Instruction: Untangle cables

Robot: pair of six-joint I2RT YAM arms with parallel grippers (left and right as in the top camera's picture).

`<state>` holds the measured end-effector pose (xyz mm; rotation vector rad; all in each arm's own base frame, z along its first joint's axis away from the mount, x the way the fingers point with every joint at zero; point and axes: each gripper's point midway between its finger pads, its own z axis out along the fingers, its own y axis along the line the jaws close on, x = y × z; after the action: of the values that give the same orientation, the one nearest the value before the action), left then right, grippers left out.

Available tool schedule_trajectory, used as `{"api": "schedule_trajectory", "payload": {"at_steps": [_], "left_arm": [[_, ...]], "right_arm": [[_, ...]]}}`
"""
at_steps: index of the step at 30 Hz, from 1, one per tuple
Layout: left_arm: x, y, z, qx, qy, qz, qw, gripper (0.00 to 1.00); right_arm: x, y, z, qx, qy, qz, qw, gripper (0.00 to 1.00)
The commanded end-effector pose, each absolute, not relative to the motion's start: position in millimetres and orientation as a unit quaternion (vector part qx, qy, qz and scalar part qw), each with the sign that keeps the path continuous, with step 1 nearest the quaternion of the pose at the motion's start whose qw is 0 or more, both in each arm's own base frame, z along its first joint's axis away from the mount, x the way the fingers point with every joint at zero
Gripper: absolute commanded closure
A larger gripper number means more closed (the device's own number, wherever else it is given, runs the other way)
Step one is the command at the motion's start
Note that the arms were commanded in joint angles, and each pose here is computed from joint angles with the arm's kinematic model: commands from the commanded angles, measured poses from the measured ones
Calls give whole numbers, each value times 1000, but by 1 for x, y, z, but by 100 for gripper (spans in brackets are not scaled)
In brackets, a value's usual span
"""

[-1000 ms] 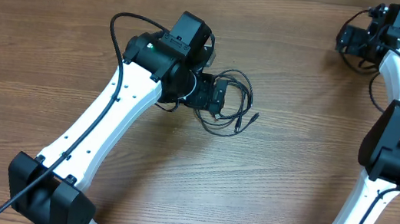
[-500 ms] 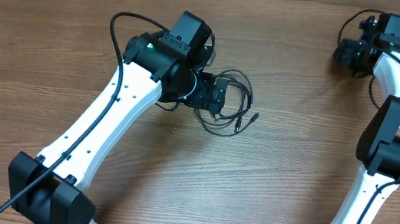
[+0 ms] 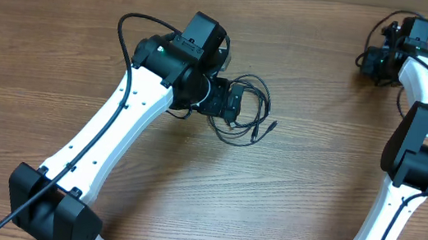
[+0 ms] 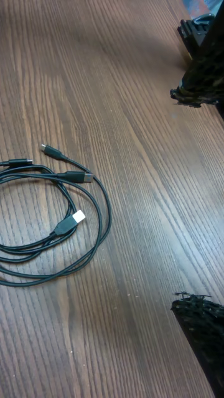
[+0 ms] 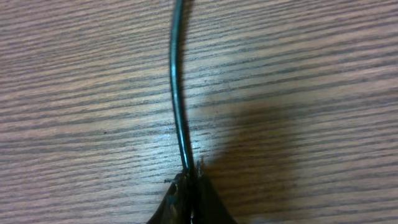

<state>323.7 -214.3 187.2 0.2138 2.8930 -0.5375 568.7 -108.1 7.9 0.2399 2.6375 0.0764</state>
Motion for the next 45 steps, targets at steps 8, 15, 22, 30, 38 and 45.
{"api": "schedule_trajectory", "payload": {"at_steps": [8,15,22,30,38,45], "left_arm": [[323,-216,184,77,977,-178,93,0],[323,-216,183,77,977,-178,92,0],[321,-215,183,76,978,-175,87,0],[320,-215,182,76,978,-175,86,0],[321,-215,183,76,978,-175,88,0],[321,-215,183,77,977,-176,89,0]], "right_arm": [[590,-121,115,90,940,0,328,96],[577,-139,175,126,923,-52,360,96],[542,-180,158,205,926,-92,302,88],[459,-276,124,421,877,-103,209,37],[373,-342,92,524,834,-109,134,32],[367,-343,56,535,831,-76,133,32]]}}
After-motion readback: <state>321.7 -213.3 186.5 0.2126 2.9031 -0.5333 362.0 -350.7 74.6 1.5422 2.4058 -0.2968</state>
